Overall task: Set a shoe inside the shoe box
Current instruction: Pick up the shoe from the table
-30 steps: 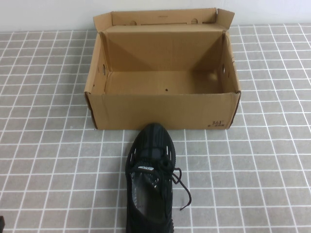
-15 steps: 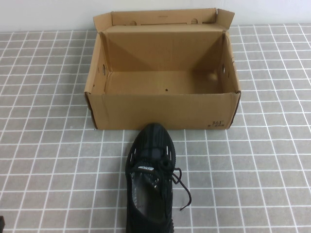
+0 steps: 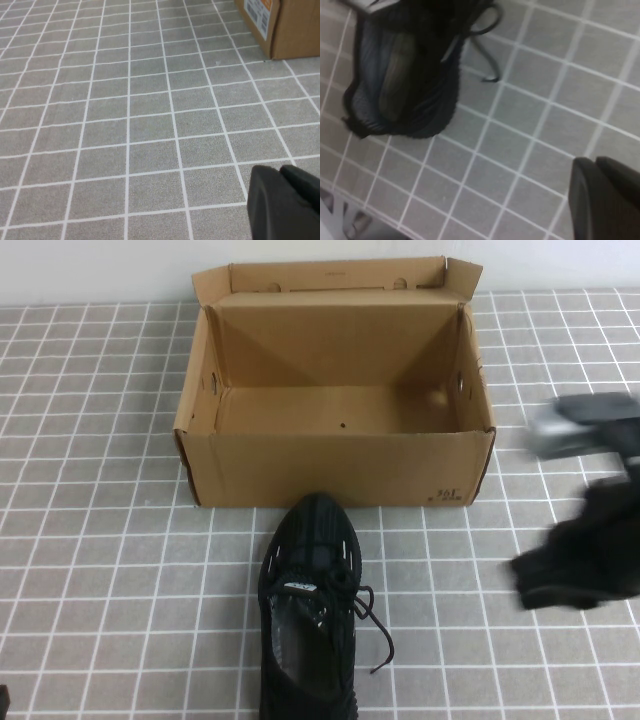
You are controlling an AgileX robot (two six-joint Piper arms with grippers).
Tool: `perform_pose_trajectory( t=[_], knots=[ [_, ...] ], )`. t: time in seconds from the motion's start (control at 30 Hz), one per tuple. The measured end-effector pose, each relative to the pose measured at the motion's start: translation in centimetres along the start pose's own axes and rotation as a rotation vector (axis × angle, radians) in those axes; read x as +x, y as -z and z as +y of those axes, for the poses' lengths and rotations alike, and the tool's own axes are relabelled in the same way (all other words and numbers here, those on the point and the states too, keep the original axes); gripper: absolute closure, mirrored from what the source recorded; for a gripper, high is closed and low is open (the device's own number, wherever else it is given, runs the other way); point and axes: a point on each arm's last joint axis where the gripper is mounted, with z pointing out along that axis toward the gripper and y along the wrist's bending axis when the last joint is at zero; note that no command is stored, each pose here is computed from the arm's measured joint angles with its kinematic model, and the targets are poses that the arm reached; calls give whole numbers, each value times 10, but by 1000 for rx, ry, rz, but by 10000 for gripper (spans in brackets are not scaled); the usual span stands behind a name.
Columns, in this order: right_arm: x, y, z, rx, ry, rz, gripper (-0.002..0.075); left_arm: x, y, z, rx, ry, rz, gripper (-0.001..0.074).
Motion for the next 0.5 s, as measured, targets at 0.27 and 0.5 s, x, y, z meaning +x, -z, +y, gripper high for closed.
perform_pose_trajectory(
  t=[0.27, 0.5],
  knots=[
    [-20, -48, 82, -3, 227, 142, 731, 0, 0, 0, 0, 0, 0, 735],
    [-38, -75, 100, 13, 231, 201, 475, 0, 0, 0, 0, 0, 0, 735]
  ],
)
